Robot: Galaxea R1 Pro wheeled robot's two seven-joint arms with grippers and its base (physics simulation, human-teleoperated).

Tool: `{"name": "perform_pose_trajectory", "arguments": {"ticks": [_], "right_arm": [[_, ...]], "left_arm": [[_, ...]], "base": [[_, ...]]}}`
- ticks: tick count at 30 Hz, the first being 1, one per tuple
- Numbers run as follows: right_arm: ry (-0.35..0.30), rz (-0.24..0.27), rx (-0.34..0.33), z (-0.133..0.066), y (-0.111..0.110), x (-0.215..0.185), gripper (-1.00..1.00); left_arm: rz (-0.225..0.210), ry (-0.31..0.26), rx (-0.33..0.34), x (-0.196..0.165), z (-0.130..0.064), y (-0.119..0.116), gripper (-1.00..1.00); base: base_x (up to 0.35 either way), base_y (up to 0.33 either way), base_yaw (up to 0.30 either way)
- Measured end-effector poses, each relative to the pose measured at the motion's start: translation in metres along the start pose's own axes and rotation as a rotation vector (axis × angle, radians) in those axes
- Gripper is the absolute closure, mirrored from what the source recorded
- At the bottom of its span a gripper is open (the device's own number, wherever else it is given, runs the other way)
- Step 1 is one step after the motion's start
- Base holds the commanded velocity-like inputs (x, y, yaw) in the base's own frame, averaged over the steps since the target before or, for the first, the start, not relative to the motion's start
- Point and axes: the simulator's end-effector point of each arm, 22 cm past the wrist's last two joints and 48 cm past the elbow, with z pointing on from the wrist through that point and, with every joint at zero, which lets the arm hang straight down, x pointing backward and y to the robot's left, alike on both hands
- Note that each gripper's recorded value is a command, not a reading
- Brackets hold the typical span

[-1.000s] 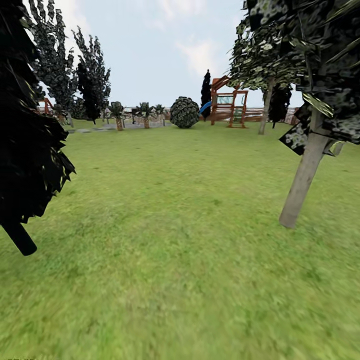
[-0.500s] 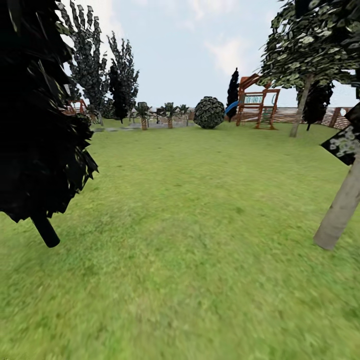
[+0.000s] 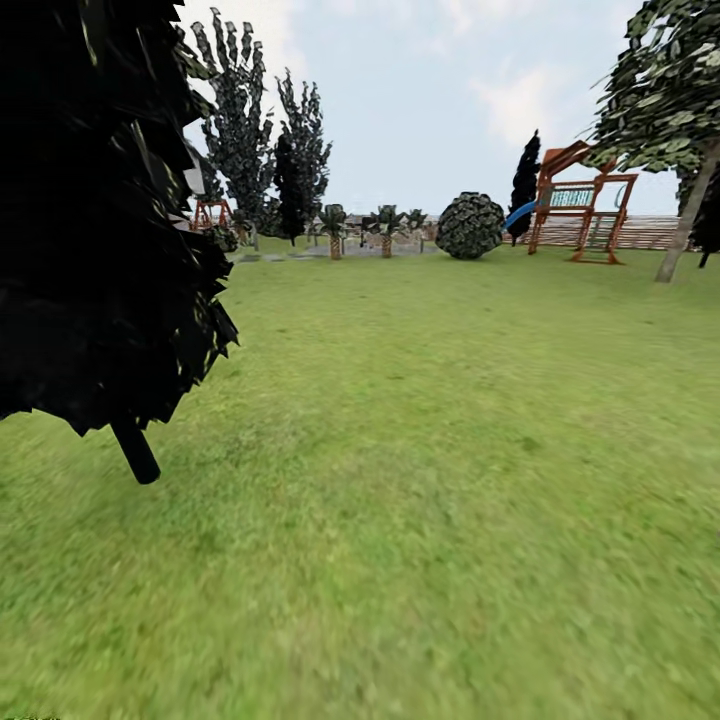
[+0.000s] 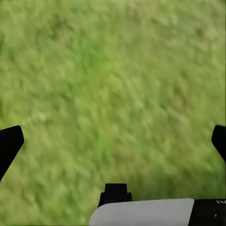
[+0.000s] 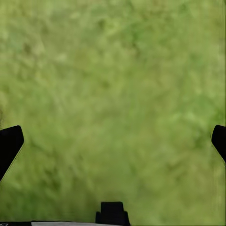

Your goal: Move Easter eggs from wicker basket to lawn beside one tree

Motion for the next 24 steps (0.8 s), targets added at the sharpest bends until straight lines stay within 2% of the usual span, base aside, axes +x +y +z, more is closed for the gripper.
{"name": "perform_pose_trajectory", "arguments": {"ticks": [11, 24], "right_arm": [[0.0, 0.0, 0.0, 0.0, 0.0, -0.0001, -1.0], [0.001, -0.003, -0.003, -0.0001, 0.0017, 0.0002, -1.0]], "left_arm": [[-0.001, 0.001, 0.0, 0.0007, -0.0001, -0.0005, -1.0], [0.0, 0.012, -0.001, 0.0058, -0.0005, 0.0003, -1.0]], "base": [[0.298, -0.156, 0.264], [0.267, -0.209, 0.023]]}}
